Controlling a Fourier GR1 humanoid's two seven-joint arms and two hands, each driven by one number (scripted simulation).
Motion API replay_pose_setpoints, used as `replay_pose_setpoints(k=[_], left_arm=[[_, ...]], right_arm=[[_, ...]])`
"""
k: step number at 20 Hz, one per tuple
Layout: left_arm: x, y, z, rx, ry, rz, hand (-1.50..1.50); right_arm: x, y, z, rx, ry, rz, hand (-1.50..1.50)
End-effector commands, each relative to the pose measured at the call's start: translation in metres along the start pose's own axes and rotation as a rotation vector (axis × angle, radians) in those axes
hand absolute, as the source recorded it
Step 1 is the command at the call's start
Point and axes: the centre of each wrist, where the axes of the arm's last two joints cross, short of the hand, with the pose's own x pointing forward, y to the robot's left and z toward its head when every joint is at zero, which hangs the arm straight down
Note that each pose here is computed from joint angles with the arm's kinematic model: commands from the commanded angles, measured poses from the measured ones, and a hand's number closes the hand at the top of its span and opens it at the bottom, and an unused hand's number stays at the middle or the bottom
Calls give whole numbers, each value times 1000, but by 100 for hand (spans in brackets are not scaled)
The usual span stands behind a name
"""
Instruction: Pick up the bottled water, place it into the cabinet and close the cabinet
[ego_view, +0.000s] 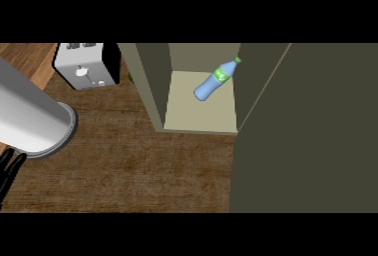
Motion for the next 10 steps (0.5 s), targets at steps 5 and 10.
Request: replay_pose_setpoints(k=[5, 10], left_arm=[[10, 19, 13, 8, 25, -15, -150], [17, 28, 10, 1, 3, -32, -150]], right_arm=[[38, 32, -37, 54, 29, 188, 150], [33, 27, -60, 62, 35, 167, 150]])
